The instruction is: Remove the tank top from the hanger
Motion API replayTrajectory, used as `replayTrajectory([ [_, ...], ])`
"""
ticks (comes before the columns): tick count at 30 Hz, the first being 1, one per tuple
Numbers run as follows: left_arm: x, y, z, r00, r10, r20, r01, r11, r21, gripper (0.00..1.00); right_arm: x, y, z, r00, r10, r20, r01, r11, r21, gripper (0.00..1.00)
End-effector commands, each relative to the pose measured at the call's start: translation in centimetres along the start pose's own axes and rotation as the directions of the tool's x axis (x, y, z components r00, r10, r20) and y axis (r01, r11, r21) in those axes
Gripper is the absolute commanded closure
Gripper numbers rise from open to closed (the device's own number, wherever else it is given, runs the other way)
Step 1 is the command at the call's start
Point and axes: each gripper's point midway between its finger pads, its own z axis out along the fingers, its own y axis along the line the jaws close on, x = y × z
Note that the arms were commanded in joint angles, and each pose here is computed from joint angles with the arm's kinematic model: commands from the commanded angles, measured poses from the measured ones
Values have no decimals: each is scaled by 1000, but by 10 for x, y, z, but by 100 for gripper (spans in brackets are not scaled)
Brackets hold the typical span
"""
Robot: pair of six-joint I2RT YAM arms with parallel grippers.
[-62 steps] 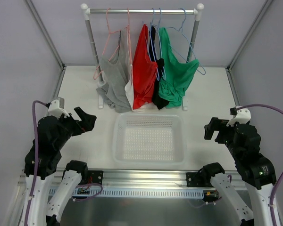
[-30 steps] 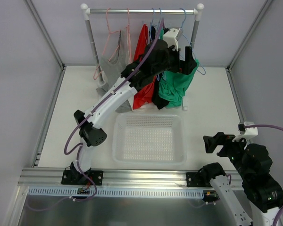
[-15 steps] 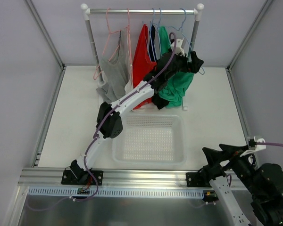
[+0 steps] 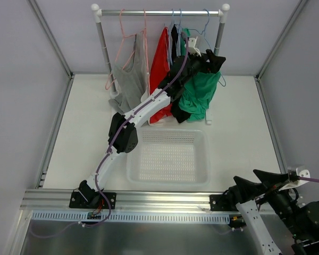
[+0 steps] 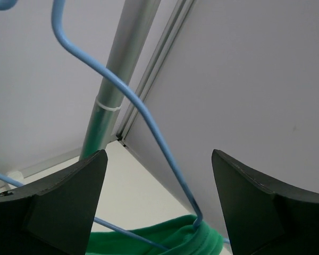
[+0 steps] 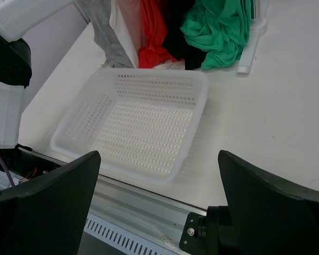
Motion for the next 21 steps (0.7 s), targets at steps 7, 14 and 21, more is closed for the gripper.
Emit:
replayTrajectory([
  [7, -74, -15, -1, 984, -80, 157, 62, 991, 114, 50, 7, -7, 9, 999, -19, -43, 21, 999, 26, 1],
  [14, -77, -26, -7, 989, -43, 142, 27, 993, 115, 66, 11, -7, 19, 997, -15, -72, 17, 1000, 22, 0],
  [21, -77, -23, -6, 989, -56, 140, 41, 993, 108, 57, 12, -8, 20, 998, -16, -67, 17, 1000, 24, 1],
])
